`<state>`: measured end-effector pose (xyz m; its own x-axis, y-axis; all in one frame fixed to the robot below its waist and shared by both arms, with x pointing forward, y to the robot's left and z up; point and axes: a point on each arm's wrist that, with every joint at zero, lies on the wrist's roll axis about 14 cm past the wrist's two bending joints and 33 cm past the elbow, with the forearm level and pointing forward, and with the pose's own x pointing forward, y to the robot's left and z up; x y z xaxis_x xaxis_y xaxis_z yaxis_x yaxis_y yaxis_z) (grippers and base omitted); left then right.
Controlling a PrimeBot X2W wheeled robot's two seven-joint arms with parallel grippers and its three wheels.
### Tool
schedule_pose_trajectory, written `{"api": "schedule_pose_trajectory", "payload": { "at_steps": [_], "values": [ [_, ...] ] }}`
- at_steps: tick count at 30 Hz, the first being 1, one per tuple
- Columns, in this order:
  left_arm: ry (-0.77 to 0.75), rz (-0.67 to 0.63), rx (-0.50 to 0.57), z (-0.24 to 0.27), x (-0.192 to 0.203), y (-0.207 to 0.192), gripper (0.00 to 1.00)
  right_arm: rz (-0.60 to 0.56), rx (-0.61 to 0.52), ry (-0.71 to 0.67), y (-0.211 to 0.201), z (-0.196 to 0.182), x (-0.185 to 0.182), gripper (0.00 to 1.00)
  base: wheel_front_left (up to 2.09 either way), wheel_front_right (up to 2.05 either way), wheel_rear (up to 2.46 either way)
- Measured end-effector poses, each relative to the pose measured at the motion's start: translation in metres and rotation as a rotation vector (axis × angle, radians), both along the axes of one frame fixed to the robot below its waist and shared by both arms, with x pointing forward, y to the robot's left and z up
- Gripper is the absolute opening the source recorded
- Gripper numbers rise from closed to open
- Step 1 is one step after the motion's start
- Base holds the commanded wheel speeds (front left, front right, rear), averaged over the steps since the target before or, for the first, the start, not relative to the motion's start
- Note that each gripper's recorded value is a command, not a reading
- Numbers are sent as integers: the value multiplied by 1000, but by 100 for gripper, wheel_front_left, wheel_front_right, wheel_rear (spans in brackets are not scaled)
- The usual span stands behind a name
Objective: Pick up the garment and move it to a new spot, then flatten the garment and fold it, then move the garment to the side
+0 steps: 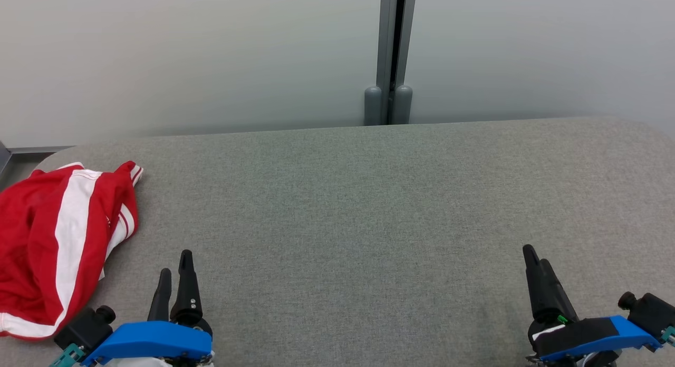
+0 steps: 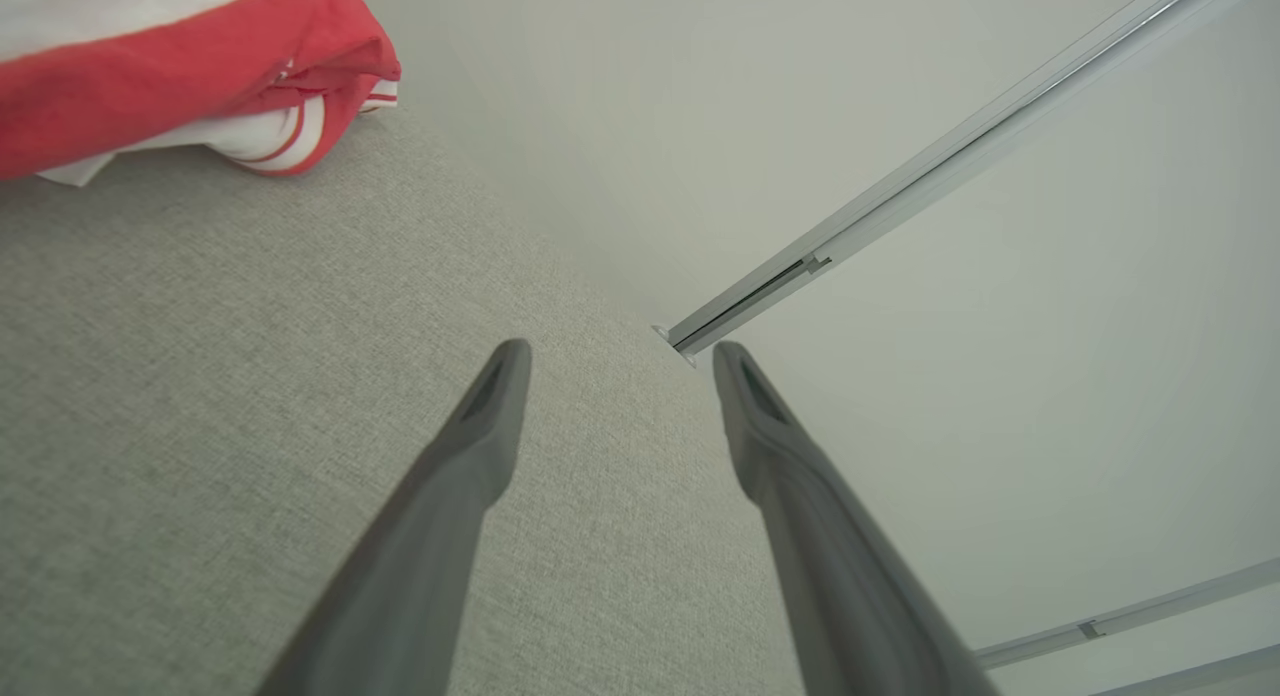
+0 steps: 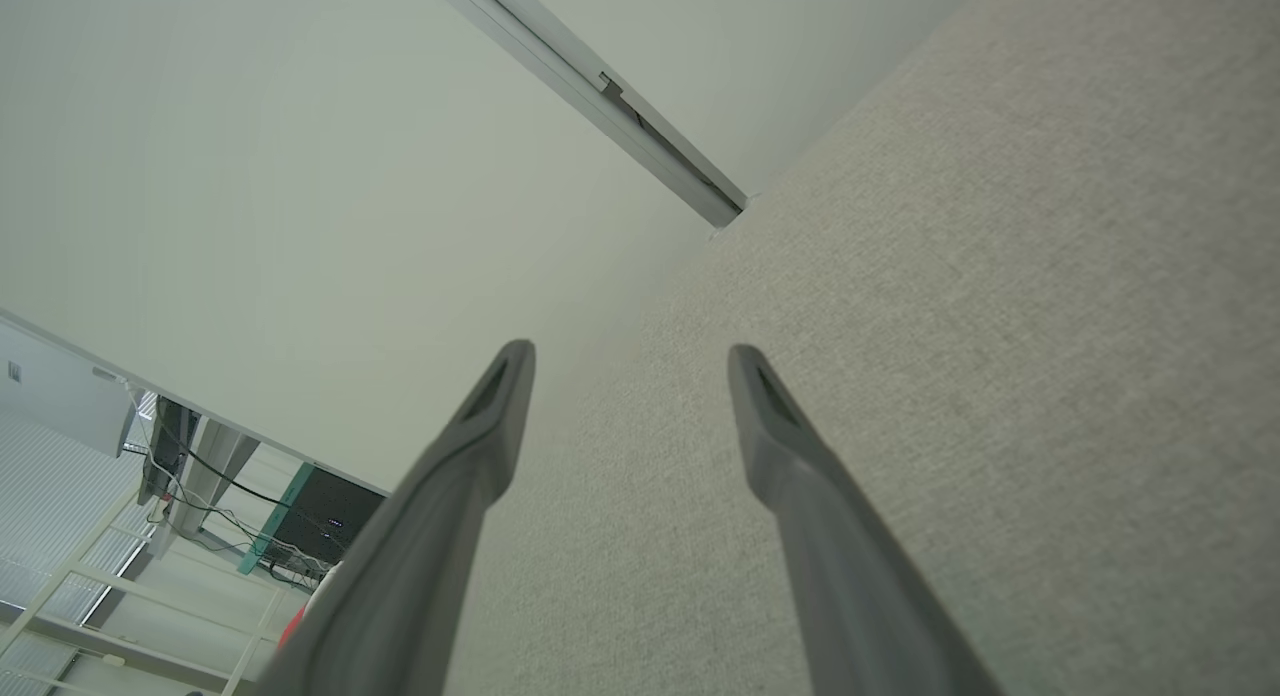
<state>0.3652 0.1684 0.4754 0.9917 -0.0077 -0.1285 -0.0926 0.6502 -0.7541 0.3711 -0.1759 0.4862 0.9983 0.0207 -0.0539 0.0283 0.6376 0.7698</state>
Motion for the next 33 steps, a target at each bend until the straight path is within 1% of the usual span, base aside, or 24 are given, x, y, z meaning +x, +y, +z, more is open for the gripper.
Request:
{"api": "schedule_pose_trajectory", "payload": {
  "at_steps": [6, 18, 24, 33],
  "values": [
    [11, -6, 102, -5, -3, -1, 100, 17, -94, 15, 4, -8, -3, 100, 0, 0, 0],
    [9, -29, 253, -11, -7, -4, 100, 38, -267, -1, 7, -8, -4, 100, 0, 0, 0],
    [-2, -36, 320, -10, -8, -5, 100, 54, -345, -15, 10, -7, -4, 100, 0, 0, 0],
    [-2, -51, 392, -15, -11, -7, 100, 78, -454, -32, 15, -7, -4, 100, 0, 0, 0]
  ]
}}
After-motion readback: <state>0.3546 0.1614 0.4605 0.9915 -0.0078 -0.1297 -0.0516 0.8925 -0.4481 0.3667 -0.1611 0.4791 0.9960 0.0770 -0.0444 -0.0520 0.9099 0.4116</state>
